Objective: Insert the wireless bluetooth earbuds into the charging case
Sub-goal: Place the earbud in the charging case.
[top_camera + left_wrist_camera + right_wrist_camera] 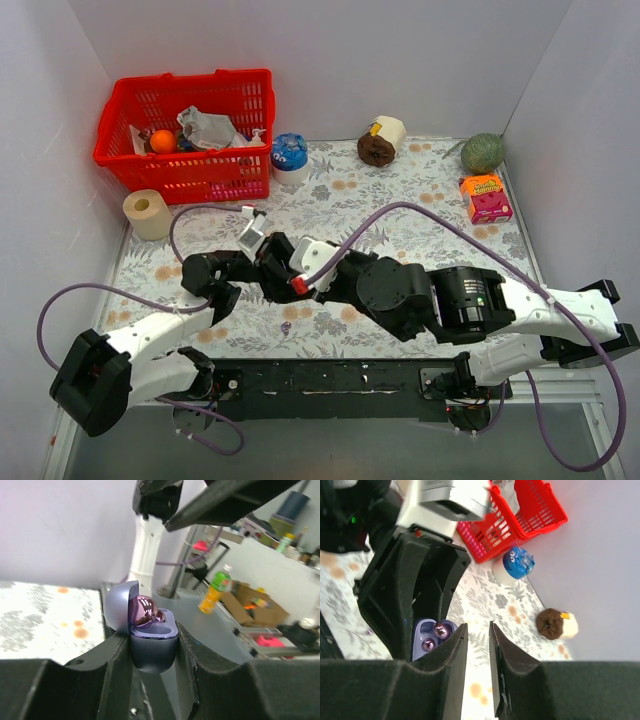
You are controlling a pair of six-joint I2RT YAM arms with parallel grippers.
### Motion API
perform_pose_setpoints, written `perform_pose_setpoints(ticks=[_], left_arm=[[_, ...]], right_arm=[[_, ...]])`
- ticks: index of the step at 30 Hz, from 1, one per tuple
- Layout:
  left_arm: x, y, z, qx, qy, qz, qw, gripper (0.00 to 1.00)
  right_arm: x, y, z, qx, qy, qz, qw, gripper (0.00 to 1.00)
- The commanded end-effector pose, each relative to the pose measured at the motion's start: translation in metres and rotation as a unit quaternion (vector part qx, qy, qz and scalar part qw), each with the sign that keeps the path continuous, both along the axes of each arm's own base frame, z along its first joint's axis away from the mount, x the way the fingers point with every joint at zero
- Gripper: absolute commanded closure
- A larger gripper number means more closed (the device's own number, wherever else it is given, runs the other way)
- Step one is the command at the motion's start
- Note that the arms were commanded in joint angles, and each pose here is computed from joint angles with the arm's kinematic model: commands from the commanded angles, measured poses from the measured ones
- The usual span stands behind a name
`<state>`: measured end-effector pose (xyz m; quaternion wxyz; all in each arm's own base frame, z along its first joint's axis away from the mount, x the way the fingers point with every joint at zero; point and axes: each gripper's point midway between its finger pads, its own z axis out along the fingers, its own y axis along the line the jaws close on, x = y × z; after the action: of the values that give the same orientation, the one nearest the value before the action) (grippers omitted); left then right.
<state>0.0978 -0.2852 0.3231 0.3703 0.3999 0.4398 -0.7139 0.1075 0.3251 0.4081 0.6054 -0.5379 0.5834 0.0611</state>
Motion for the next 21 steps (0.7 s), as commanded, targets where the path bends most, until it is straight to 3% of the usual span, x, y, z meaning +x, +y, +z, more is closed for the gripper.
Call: perform_pose_setpoints(ticks=[1,7,14,21], left_arm=[[0.028,0.002,0.027,-0.081,-0.074,0.130,0.985,1.00],[0.055,0.015,0.043,-0.145,-0.085,0.234,0.958,1.00],[0.060,0.012,0.045,-0.147,-0.086,0.241,0.956,1.00],[0.058,0.010,0.045,-0.144,-0.099,0.243,0.954,1.00]], right_arm=[[-0.001,-0.012,0.063,0.200,0.092,-0.038,0.975,0.70],[-0.010,-0.004,0.053,0.209,0.138,-0.032,0.968,0.72],[-0.011,0.010,0.034,0.184,0.143,-0.032,0.972,0.73],[0.018,0.014,0.018,0.171,0.157,-0.071,0.970,0.78]])
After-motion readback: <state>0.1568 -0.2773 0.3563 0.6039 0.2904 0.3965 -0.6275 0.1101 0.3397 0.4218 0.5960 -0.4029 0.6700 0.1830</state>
